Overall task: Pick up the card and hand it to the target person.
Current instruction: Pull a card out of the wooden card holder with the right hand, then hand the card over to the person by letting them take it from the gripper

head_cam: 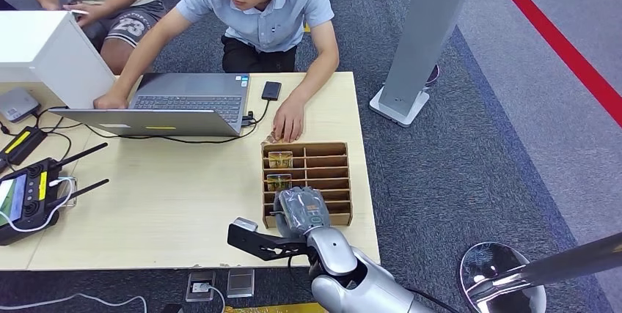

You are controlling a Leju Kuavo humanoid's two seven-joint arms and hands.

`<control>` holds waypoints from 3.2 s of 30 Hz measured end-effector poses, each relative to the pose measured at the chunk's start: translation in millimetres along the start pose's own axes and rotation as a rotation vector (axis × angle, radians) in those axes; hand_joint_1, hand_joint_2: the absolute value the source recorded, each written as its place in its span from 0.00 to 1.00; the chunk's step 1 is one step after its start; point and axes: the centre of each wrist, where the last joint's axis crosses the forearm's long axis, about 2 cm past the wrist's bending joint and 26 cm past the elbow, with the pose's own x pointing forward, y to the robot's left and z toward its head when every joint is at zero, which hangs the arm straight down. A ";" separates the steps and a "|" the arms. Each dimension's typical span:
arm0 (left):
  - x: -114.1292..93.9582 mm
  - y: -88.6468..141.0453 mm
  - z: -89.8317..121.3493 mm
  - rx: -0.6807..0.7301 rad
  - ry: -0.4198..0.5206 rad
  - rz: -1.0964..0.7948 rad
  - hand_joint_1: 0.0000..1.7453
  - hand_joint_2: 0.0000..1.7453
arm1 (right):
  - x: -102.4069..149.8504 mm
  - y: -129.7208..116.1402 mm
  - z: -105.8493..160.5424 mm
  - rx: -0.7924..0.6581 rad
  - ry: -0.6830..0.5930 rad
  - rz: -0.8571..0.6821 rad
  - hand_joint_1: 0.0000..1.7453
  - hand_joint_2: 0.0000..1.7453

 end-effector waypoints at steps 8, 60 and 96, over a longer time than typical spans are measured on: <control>0.0 1.0 -0.1 0.012 -0.008 -0.001 0.00 0.00 | -2.0 0.6 -1.8 -0.004 0.002 -0.007 1.00 1.00; -1.2 3.7 -0.3 0.006 -0.021 0.025 0.00 0.00 | -25.5 -134.0 -10.6 -0.847 -0.355 -0.187 1.00 1.00; -2.1 2.2 -0.2 0.008 -0.020 0.025 0.00 0.00 | -25.9 -113.0 -26.1 -0.751 -0.303 -0.262 0.00 1.00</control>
